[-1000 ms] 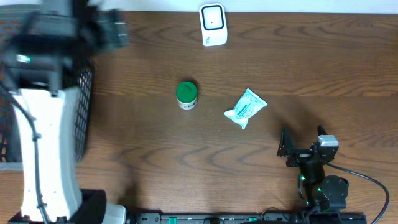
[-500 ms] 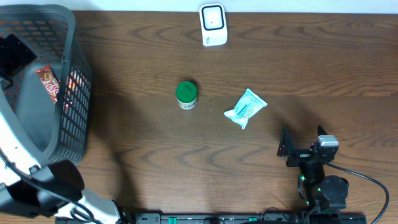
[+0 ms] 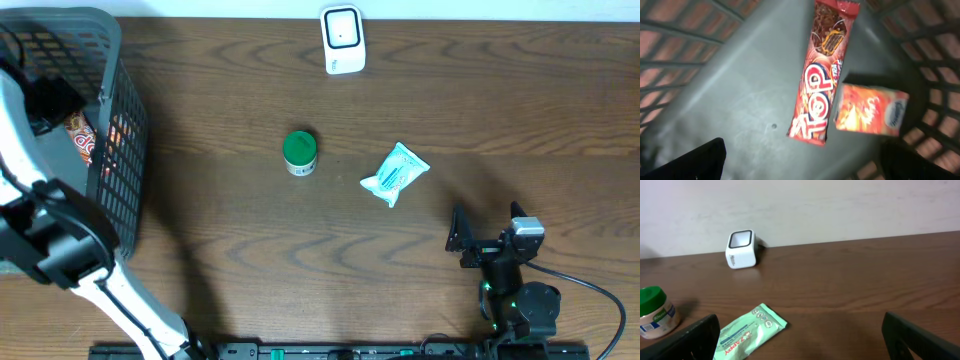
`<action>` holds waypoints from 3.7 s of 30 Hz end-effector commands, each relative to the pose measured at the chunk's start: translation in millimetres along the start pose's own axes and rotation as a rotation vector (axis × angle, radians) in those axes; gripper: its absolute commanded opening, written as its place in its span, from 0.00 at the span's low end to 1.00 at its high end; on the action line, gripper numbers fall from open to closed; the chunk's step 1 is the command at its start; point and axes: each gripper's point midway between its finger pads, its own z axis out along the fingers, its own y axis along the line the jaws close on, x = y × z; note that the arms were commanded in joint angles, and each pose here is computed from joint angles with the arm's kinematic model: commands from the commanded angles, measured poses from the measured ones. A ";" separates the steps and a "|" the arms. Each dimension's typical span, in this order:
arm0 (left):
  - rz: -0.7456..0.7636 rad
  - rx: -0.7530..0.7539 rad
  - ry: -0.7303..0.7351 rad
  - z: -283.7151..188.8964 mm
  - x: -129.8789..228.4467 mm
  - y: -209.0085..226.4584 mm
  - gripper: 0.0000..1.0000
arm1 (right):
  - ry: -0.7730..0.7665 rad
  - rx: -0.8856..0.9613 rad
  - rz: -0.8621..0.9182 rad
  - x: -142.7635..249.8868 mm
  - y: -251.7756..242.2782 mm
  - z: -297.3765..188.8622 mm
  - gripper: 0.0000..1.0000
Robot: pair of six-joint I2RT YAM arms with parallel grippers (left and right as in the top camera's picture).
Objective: Scan the item barcode
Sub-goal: 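Reach the left gripper into the basket toward the red Top bar, then grasp the red Top bar with the left gripper and lift it out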
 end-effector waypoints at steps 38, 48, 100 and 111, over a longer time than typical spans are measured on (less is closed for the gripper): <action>-0.165 -0.235 0.122 110.8 16.0 25.8 0.98 | 0.005 -0.009 -0.011 1.4 2.2 0.0 0.99; -0.160 -0.223 0.105 113.6 11.8 23.4 0.98 | 0.005 -0.009 -0.011 1.4 2.2 0.0 0.99; -0.156 -0.339 -0.052 -0.7 21.4 65.5 0.07 | 0.005 -0.009 -0.011 1.4 2.2 0.0 0.99; -0.058 0.435 -0.356 -224.5 64.4 -46.0 0.07 | 0.005 -0.009 -0.011 1.4 2.3 0.0 0.99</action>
